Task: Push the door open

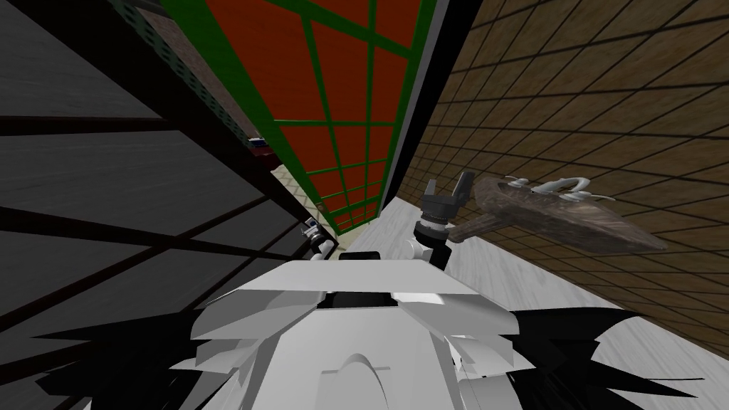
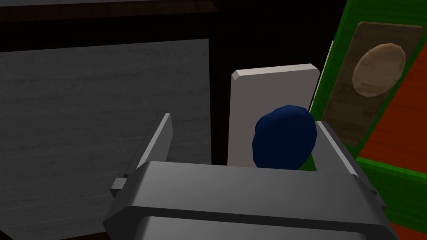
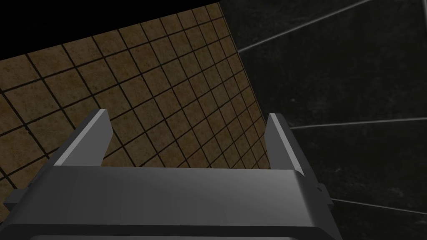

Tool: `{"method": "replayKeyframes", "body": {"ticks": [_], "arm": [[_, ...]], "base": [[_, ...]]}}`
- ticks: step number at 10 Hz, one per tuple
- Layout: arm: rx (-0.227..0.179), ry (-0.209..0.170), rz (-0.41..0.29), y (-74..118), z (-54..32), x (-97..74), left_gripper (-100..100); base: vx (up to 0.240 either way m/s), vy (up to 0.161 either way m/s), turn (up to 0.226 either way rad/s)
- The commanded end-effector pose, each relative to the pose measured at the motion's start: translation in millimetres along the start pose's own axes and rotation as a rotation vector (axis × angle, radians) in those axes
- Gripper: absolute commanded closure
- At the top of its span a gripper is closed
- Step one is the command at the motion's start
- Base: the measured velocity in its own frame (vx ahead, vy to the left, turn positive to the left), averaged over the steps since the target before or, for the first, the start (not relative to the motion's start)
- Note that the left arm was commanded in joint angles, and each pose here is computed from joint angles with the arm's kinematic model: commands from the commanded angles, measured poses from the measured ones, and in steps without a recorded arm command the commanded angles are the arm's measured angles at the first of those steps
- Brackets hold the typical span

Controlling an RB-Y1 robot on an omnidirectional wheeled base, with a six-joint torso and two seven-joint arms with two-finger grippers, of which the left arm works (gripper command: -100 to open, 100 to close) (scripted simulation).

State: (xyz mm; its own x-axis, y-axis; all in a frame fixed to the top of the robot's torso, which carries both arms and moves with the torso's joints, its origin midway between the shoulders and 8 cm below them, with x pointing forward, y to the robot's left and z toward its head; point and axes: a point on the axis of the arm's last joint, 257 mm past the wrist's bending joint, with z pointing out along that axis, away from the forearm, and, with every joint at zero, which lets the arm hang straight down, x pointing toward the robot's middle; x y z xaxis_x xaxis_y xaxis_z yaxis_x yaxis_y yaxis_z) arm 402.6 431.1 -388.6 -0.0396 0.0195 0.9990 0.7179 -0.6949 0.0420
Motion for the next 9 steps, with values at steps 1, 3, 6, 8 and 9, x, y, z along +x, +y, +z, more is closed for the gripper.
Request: {"method": "replayKeyframes", "body": {"ticks": [1,3,6,8,9], "arm": [[0.032,0.007,0.035,-30.8,1.8,-2.1,100],[0.032,0.007,0.035,-30.8,1.8,-2.1,100],[0.048,0.014,0.018,-23.0,2.7,3.7,100],[0.061,0.018,0.021,-29.0,4.0,4.0,100],[0.069,0.020,0.023,-32.5,4.8,4.3,100]], "base": [[0.000,0.000,0.000],[-0.004,-0.008,-0.018],[0.000,0.040,-0.073],[0.003,0.052,-0.014],[0.002,0.028,-0.037]]}}
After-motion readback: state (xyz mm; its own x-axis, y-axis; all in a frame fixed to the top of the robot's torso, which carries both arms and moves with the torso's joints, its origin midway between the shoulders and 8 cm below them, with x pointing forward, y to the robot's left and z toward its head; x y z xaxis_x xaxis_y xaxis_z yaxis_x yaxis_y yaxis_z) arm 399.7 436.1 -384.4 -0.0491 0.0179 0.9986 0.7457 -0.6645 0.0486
